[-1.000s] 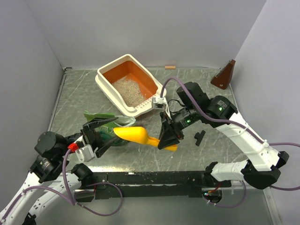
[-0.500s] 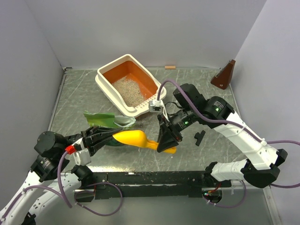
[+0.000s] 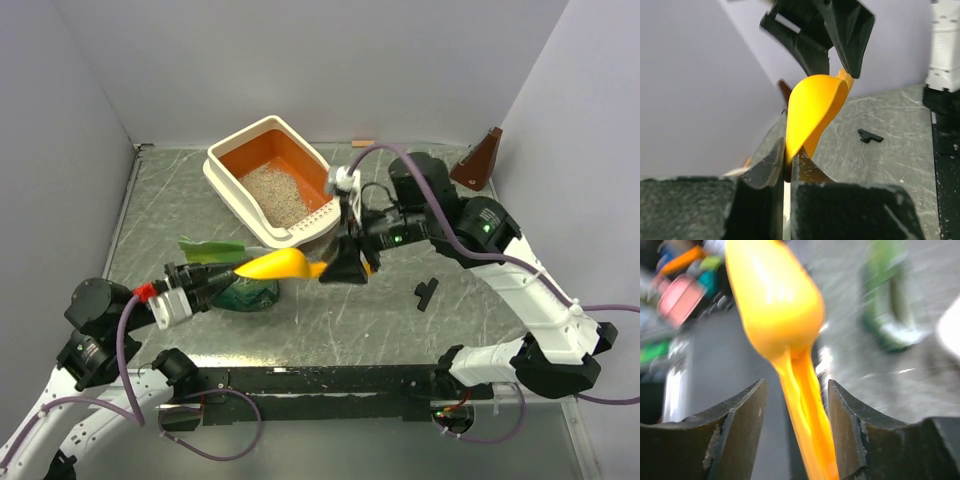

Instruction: Fill the litter box with clean litter

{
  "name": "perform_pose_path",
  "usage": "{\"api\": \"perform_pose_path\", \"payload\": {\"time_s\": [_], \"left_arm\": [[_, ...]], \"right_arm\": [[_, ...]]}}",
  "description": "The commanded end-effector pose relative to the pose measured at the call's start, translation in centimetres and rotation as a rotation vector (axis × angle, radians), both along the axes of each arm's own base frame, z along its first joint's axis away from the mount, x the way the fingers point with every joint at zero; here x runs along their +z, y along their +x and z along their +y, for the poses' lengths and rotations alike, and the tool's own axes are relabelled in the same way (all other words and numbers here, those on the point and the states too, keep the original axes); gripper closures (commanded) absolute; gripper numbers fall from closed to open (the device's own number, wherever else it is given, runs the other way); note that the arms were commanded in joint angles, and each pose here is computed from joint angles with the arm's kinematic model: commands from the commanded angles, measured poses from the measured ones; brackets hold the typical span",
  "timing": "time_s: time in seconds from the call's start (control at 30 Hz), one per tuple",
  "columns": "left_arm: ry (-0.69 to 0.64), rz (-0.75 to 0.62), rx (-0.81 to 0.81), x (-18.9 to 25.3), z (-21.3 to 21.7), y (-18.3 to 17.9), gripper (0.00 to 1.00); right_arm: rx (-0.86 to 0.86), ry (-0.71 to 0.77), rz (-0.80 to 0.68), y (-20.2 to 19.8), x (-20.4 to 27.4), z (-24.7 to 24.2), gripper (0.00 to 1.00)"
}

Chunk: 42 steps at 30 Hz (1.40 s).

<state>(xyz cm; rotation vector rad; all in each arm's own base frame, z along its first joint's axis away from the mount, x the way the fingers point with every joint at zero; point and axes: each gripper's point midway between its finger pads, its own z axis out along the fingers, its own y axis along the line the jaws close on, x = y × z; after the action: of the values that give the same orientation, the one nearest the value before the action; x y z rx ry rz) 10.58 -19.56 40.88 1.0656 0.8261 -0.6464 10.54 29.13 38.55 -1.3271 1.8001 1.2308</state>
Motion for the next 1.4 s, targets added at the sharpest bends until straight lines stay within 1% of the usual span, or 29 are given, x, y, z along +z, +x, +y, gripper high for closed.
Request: {"api": "perform_pose_path", "payload": {"time_s": [0.0, 0.07, 0.1, 0.13, 0.2, 0.23, 0.33, 0.43, 0.47, 0.5, 0.53, 0.67, 0.77, 0.8, 0.83, 0.87, 1.0, 1.07, 1.2, 1.37], "left_arm": [[-0.091, 0.186, 0.209, 1.9, 2.0, 3.3, 0.99], [-0.114, 0.282, 0.277, 1.8, 2.4, 4.7, 0.99], [-0.118, 0.298, 0.303, 2.1, 2.7, 5.0, 0.99], [-0.131, 0.341, 0.325, 2.1, 2.8, 5.5, 0.99], [-0.153, 0.408, 0.364, 2.3, 3.0, 6.3, 0.99], [-0.154, 0.430, 0.365, 2.5, 2.9, 6.4, 0.99], [-0.168, 0.519, 0.370, 2.2, 2.6, 6.7, 0.99], [-0.172, 0.608, 0.400, 1.2, 2.6, 7.3, 0.99], [-0.182, 0.639, 0.409, 0.8, 2.6, 7.4, 0.99], [-0.192, 0.669, 0.423, 0.4, 2.7, 7.6, 0.99], [-0.186, 0.701, 0.441, -0.4, 2.6, 7.9, 0.99], [-0.142, 0.804, 0.516, -3.8, 2.3, 9.3, 0.99], [-0.120, 0.824, 0.518, -5.2, 1.9, 9.7, 0.99], [-0.123, 0.823, 0.508, -5.3, 1.8, 9.7, 0.99], [-0.121, 0.824, 0.495, -5.5, 1.7, 9.7, 0.99], [-0.116, 0.827, 0.477, -5.6, 1.5, 9.6, 0.99], [-0.110, 0.835, 0.385, -5.7, 0.7, 9.7, 0.99], [-0.103, 0.843, 0.332, -6.0, 0.2, 9.8, 0.99], [-0.095, 0.848, 0.233, -6.3, -1.0, 9.8, 1.00], [-0.098, 0.855, 0.170, -6.5, -1.6, 10.5, 0.99]], "right_arm": [[-0.291, 0.174, -0.152, 6.6, 5.0, -0.1, 0.39], [-0.394, 0.251, -0.196, 8.9, 6.0, -0.8, 0.39], [-0.448, 0.284, -0.214, 10.1, 6.2, -1.1, 0.39], [-0.503, 0.300, -0.245, 11.2, 6.3, -1.9, 0.29], [-0.648, 0.319, -0.309, 14.0, 6.2, -3.2, 0.20], [-0.697, 0.327, -0.325, 15.1, 6.2, -3.8, 0.19], [-0.728, 0.390, -0.324, 17.4, 6.3, -4.9, 0.19], [-0.622, 0.456, -0.305, 17.7, 5.7, -4.2, 0.18], [-0.589, 0.464, -0.279, 17.7, 4.5, -3.7, 0.19], [-0.557, 0.504, -0.304, 17.6, 5.1, -3.5, 0.19], [-0.516, 0.533, -0.299, 17.4, 4.7, -3.2, 0.19], [-0.342, 0.621, -0.198, 16.4, 2.4, -2.1, 0.20], [-0.200, 0.645, -0.107, 15.6, 0.7, -1.8, 0.26], [-0.178, 0.655, -0.083, 15.5, 0.2, -1.8, 0.26], [-0.170, 0.661, -0.061, 15.7, -0.5, -2.1, 0.26], [-0.158, 0.688, -0.072, 15.7, -0.5, -2.6, 0.26], [-0.113, 0.701, 0.002, 15.6, -2.7, -3.5, 0.26], [-0.108, 0.700, 0.002, 15.5, -3.4, -3.9, 0.27], [-0.164, 0.681, 0.009, 16.4, -5.3, -4.4, 0.27], [-0.211, 0.677, 0.014, 16.8, -7.4, -5.0, 0.27]]}}
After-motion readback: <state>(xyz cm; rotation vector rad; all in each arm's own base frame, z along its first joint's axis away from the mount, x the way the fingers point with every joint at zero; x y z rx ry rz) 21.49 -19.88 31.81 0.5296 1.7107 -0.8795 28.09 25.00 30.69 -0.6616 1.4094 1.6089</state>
